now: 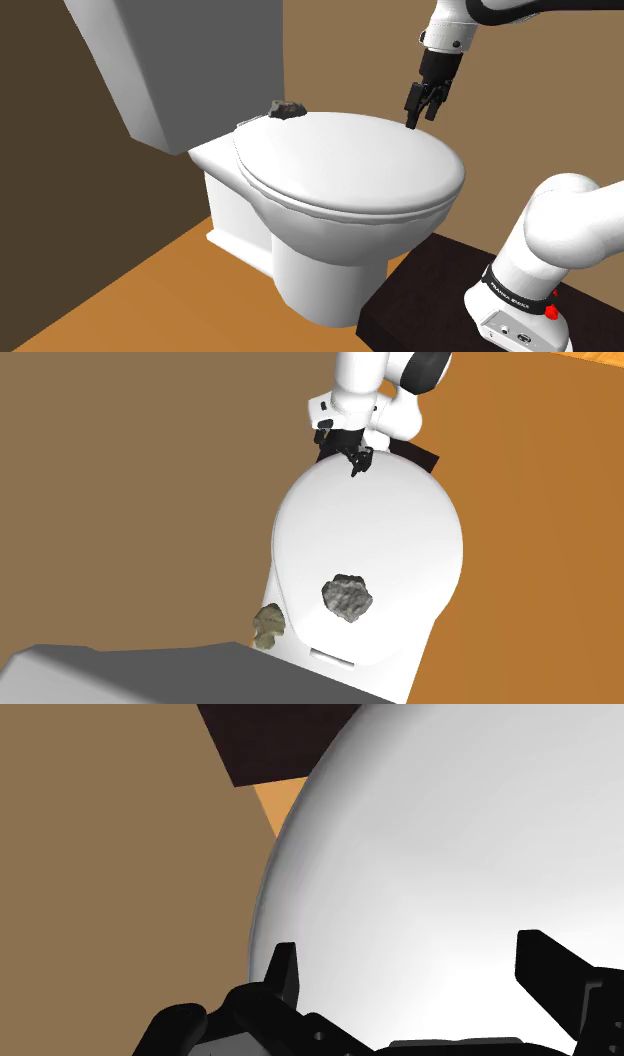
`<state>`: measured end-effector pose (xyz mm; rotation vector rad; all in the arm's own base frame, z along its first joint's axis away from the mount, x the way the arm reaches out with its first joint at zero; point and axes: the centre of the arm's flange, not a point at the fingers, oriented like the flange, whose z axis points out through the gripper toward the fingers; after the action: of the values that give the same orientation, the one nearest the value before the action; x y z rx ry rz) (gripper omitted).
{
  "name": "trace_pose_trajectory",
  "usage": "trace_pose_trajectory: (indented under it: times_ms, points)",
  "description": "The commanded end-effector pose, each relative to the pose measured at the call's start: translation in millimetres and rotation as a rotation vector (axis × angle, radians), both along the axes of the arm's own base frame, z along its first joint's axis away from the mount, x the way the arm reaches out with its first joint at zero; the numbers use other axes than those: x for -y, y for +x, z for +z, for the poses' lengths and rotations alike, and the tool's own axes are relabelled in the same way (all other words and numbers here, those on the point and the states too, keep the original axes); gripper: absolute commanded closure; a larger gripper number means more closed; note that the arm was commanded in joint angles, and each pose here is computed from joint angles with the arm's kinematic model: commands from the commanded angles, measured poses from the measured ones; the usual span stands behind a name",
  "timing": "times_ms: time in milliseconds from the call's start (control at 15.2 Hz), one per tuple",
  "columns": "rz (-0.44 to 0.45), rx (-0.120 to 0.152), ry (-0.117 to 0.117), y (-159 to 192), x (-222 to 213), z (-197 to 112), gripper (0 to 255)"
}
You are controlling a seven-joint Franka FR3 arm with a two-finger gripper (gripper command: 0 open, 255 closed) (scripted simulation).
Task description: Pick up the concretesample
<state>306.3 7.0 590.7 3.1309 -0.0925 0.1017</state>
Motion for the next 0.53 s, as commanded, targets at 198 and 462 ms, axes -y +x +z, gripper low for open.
trace_pose_trajectory:
  times_ms: [198, 462]
  points:
    - [0.106, 0.009, -0.062, 34.8, -16.9, 11.4, 0]
    - [0.248, 0.020, -0.144, 77.9, -46.1, 25.2, 0]
